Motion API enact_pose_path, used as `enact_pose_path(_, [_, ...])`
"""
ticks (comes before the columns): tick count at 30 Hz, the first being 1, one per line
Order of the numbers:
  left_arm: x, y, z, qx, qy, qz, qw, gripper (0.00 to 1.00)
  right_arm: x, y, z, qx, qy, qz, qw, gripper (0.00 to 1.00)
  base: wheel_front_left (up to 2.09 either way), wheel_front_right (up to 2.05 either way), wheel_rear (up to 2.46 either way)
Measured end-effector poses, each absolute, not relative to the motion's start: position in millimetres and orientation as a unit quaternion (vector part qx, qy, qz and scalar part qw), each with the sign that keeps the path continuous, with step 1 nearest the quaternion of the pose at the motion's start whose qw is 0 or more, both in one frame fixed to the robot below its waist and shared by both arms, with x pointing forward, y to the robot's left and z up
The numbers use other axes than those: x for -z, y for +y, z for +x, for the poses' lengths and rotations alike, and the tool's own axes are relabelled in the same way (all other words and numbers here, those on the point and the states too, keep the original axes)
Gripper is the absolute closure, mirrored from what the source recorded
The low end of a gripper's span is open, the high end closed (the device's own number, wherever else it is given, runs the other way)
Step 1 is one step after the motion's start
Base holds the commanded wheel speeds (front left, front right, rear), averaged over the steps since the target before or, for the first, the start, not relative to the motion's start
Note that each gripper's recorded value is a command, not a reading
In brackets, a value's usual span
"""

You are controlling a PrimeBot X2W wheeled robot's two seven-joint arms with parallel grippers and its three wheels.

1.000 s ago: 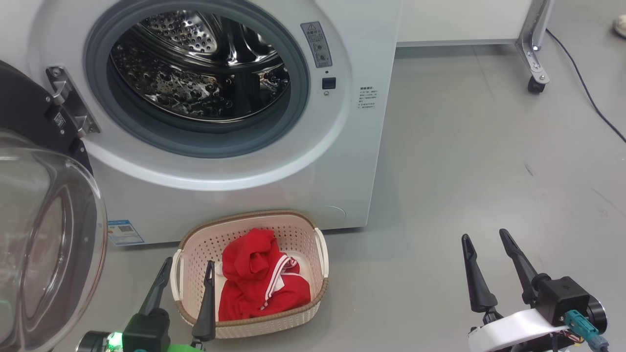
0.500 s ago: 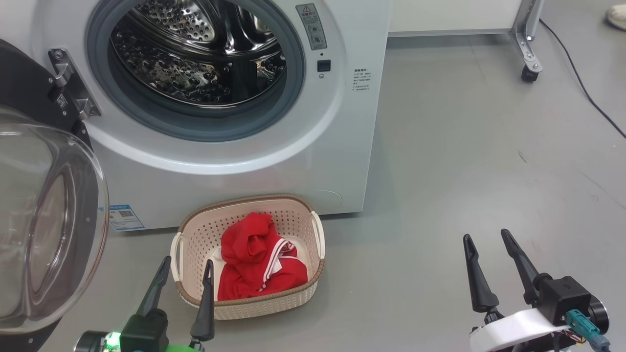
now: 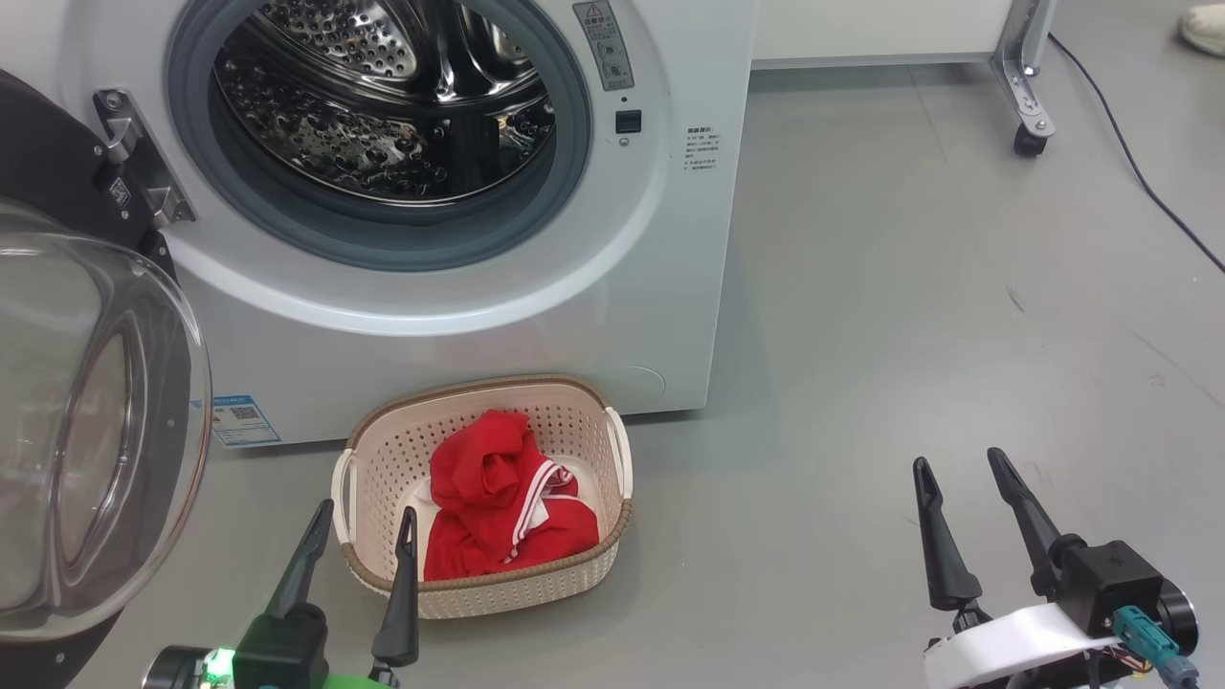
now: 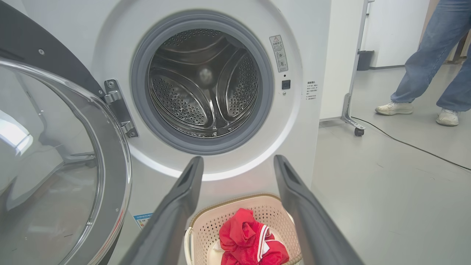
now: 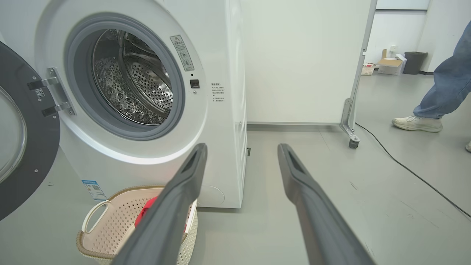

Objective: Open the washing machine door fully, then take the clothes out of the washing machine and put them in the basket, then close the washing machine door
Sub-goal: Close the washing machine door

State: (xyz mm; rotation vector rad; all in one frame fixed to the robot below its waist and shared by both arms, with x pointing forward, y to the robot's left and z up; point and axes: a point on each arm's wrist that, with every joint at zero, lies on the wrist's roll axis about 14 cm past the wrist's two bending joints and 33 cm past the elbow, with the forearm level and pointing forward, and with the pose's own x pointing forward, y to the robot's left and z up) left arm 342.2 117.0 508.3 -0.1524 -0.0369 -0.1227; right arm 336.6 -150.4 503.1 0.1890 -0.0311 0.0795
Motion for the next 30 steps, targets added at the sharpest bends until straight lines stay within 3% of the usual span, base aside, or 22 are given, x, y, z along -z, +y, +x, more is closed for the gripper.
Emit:
enact_pose_path(19, [-507,118,340,0.058,-0.015,-0.071,0.996,0.0,-504,-153,340,-0.037,-0.016,0.088,0.995,0.0,0.0,0.0,0.0])
enact_pose_path(30, [-513,146,331,0.012,-0.028,-0.063,0.998,0.0,-503,-133,351,-0.079,-0.009,0.079,0.994,0.0,0.0,0.0,0.0])
